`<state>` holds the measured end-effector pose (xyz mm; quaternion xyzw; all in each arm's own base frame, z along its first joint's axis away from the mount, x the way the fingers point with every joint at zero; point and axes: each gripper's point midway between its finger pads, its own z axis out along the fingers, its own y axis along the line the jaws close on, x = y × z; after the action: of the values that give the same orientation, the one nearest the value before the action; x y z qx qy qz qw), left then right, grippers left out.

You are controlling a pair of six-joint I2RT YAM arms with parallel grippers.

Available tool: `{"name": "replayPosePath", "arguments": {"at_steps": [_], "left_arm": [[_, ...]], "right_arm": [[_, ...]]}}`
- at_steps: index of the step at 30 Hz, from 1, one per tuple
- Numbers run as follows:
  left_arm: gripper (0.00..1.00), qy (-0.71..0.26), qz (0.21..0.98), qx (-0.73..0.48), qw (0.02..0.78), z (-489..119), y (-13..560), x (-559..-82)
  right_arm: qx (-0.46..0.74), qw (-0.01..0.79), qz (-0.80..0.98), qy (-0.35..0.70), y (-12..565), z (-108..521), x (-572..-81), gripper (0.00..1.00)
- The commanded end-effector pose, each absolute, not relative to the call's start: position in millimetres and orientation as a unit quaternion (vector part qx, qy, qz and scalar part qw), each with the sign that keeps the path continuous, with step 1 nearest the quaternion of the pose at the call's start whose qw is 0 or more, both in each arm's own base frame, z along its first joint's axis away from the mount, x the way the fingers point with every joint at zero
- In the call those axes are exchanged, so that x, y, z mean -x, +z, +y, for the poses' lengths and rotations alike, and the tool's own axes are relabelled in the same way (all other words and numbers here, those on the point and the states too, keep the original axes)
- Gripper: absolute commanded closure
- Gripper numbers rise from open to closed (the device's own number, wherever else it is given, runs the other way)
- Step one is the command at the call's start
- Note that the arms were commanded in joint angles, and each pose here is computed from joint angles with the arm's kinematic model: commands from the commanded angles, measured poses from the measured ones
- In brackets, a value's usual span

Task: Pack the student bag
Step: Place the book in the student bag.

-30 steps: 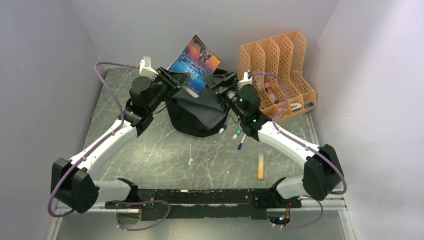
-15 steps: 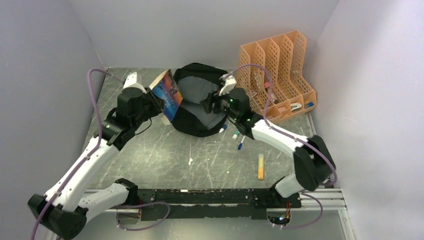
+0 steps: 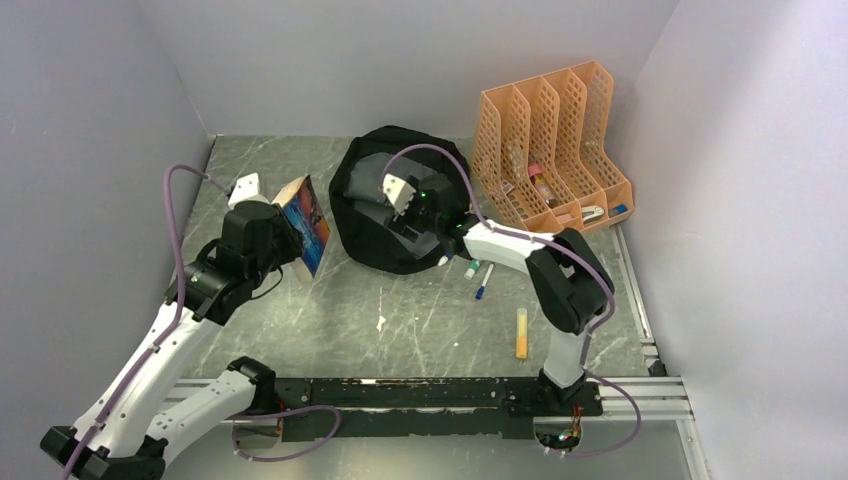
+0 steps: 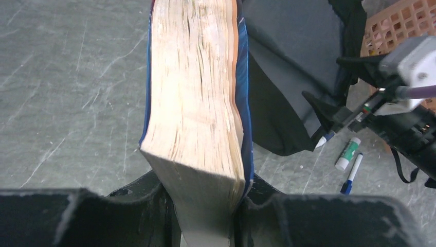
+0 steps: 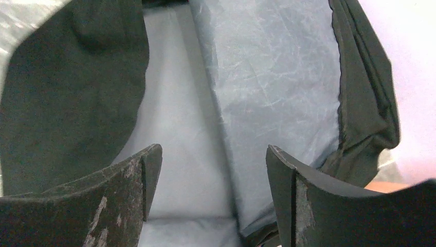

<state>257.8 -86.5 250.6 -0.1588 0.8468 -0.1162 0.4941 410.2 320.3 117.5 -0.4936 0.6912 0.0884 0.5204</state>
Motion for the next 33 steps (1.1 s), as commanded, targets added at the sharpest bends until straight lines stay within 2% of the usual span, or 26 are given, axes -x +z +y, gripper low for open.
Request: {"name": "replayPosePath", "arguments": {"at_steps": [1,7,11,14,20,28,30,32,33], "left_arm": [[0.95,-0.164,0.799,0.17,0.552,-90.4,292.1,-265.6],[0.95,-0.165,0.798,0.172,0.553,-87.9,293.6,-261.0],[0.95,-0.163,0.799,0.172,0.553,-85.8,294.3,-258.5],[0.95,-0.162,0.798,0.175,0.553,-84.2,294.2,-256.6],[0.95,-0.161,0.799,0.178,0.551,-82.6,291.0,-254.6],[0.95,-0.144,0.796,0.18,0.559,-73.7,294.9,-250.8],[0.95,-0.143,0.798,0.177,0.558,-74.4,295.2,-251.7],[0.95,-0.146,0.8,0.167,0.558,-77.9,298.6,-253.3],[0.95,-0.15,0.798,0.157,0.561,-80.8,304.8,-254.7]], "right_arm": [[0.594,0.519,0.614,-0.02,105.2,325.6,-432.7,0.22],[0.626,0.502,0.583,-0.127,79.8,320.9,-455.9,0.21],[0.615,0.515,0.563,-0.2,81.2,315.3,-473.5,0.23],[0.601,0.53,0.559,-0.215,89.5,317.0,-480.4,0.26],[0.594,0.529,0.568,-0.211,91.3,323.5,-490.1,0.42],[0.577,0.525,0.602,-0.171,107.3,331.5,-492.4,0.71],[0.566,0.52,0.623,-0.144,115.3,339.3,-491.3,0.8],[0.553,0.511,0.648,-0.113,123.3,350.2,-488.9,0.97],[0.544,0.509,0.659,-0.101,126.0,356.6,-486.4,1.0]]}}
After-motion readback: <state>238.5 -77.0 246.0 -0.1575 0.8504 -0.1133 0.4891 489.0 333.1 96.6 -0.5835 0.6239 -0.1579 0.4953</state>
